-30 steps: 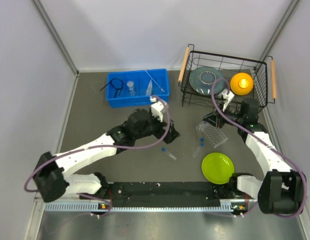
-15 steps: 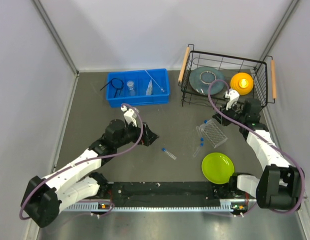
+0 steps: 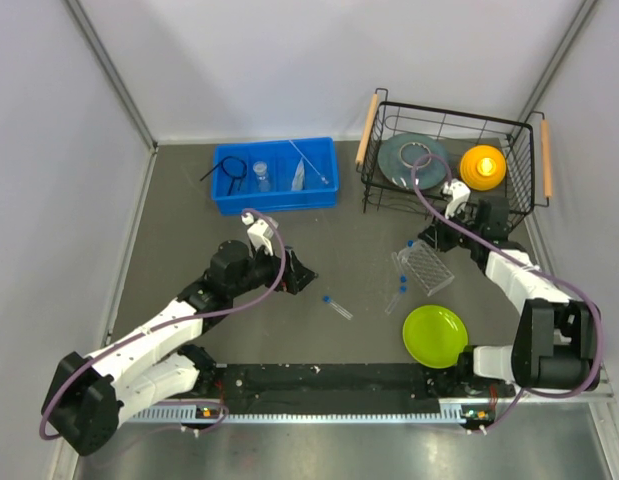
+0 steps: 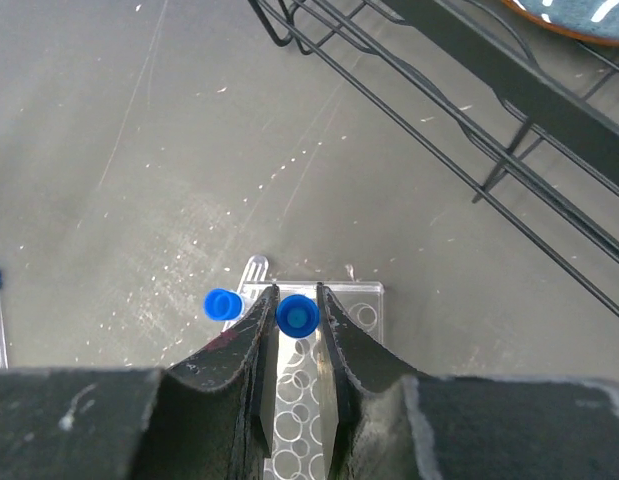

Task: Organize the chemistry lab equipment

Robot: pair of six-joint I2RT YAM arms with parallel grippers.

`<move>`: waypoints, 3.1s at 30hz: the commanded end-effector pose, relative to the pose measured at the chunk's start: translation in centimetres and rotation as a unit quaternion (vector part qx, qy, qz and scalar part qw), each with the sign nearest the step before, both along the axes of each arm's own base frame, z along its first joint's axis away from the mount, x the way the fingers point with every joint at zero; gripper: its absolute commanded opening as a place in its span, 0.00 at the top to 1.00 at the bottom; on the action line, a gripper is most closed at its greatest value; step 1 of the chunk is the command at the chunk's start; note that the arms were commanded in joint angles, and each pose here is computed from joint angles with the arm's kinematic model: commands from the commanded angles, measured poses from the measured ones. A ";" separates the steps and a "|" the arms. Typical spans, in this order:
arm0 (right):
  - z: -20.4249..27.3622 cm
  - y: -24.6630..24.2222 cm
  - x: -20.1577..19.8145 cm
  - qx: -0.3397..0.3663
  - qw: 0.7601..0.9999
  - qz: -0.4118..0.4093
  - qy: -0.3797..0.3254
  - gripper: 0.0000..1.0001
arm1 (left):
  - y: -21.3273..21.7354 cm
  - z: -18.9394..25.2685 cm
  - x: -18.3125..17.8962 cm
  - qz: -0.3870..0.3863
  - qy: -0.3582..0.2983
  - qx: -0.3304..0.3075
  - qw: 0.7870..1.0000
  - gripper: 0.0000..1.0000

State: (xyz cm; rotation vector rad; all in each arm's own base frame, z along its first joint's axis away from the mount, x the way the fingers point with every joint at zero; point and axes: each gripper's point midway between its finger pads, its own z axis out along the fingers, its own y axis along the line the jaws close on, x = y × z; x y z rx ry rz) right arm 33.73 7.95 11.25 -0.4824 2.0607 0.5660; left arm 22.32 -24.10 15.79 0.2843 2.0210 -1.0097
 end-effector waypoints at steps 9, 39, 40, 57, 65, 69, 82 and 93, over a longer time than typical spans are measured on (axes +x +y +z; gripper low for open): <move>0.2 1.2 1.0 -0.001 1.000 0.020 -0.010 0.81 | -0.4 1.2 0.2 -0.005 -0.021 -0.023 1.000 0.01; 0.1 2.3 -0.1 -0.012 0.997 0.070 -0.005 0.71 | -0.5 1.4 0.0 -0.013 -0.022 -0.024 0.999 0.01; 0.2 2.4 -0.2 -0.010 0.997 0.072 -0.007 0.71 | -0.5 1.3 0.0 -0.013 -0.022 -0.023 0.999 0.01; 1.6 3.3 -1.2 0.001 0.994 0.106 -0.031 0.71 | -0.8 1.5 -0.1 -0.025 -0.020 -0.022 0.999 0.01; 3.4 3.3 -1.5 -0.004 0.992 0.114 -0.060 0.66 | -1.6 0.7 -0.7 -0.059 0.000 -0.012 0.998 0.01; 4.4 3.0 -1.8 -0.003 0.990 0.116 -0.076 0.64 | -2.4 -0.5 -1.0 -0.084 0.031 -0.004 0.996 0.01; 6.5 3.6 -3.7 0.001 0.981 0.162 -0.108 0.53 | -2.9 -7.2 -0.8 0.033 0.248 0.180 0.951 0.01; 6.6 3.6 -3.8 0.001 0.980 0.165 -0.110 0.52 | -6.5 -8.8 -3.5 0.196 0.388 0.224 0.872 0.04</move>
